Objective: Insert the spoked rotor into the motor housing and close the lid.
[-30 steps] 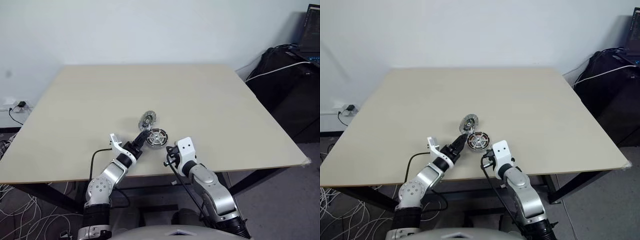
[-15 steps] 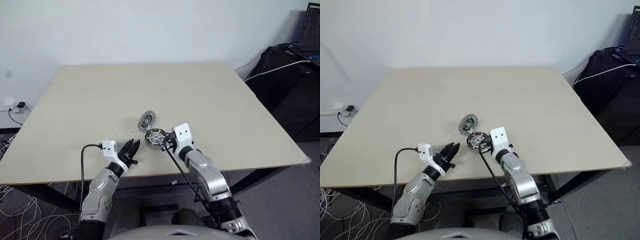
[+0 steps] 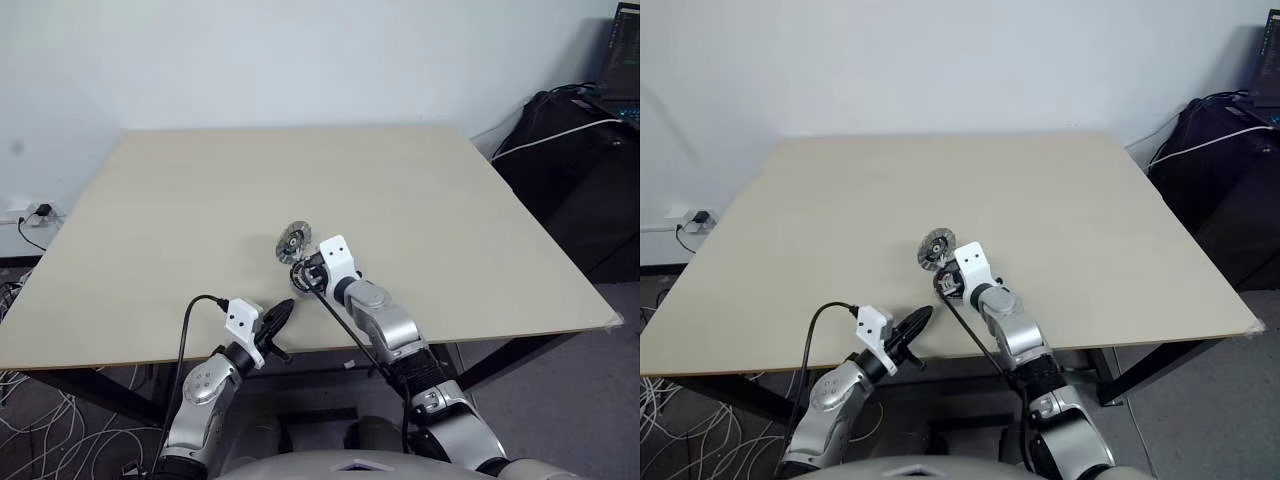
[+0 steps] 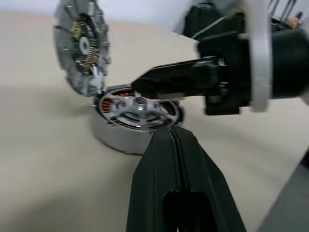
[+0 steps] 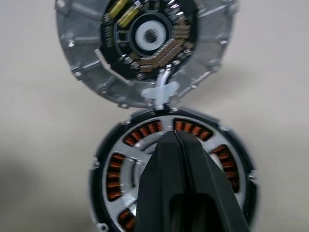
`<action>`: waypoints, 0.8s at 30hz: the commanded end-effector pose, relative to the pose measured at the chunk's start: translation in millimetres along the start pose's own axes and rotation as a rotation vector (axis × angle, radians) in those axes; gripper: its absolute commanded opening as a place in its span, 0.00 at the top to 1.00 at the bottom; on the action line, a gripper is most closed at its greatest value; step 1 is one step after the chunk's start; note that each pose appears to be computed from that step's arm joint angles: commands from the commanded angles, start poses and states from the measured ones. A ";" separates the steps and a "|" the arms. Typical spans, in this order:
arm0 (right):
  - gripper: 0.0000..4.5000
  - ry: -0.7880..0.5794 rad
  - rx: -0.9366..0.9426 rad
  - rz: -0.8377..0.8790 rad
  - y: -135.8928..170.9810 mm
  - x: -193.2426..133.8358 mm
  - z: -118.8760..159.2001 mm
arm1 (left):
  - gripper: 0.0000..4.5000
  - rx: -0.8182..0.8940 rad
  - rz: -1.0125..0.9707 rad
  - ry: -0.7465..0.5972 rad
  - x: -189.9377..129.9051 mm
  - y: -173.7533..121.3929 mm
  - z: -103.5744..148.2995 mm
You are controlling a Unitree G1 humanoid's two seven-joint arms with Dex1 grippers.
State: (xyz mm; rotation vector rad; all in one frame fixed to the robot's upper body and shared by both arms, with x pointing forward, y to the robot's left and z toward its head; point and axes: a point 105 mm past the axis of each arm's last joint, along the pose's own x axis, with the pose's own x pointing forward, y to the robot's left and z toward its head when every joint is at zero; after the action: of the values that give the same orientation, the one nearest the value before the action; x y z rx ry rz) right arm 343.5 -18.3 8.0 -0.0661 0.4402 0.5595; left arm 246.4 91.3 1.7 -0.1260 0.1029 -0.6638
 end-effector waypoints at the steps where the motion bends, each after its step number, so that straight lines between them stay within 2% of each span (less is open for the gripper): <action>1: 1.00 0.007 -0.004 0.019 3.6 5.0 2.1 | 0.99 0.026 -0.036 -0.038 4.6 -3.8 9.7; 4: 1.00 0.112 0.002 0.008 0.3 7.1 -21.7 | 0.99 0.023 -0.048 -0.031 5.5 -4.8 8.5; 7: 1.00 0.138 -0.016 0.013 0.1 5.7 -28.6 | 0.99 0.021 -0.053 -0.028 5.6 -5.3 7.7; 13: 1.00 -0.047 -0.111 0.135 9.8 -12.2 11.6 | 0.99 0.035 -0.053 -0.045 6.8 -4.7 8.1; 16: 0.87 -0.065 -0.212 0.205 11.5 -27.1 21.1 | 1.00 0.036 -0.058 -0.047 8.0 -4.4 6.4; 24: 0.31 0.007 -0.428 0.304 10.6 -38.6 21.8 | 1.00 0.021 -0.077 -0.045 11.0 -7.3 2.5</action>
State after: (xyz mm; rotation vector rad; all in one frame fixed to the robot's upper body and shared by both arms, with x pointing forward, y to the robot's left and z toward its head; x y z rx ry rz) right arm 313.6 -33.0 26.4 -0.3723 0.3981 0.9115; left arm 246.6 81.4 -4.7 -0.1345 0.0946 -0.7245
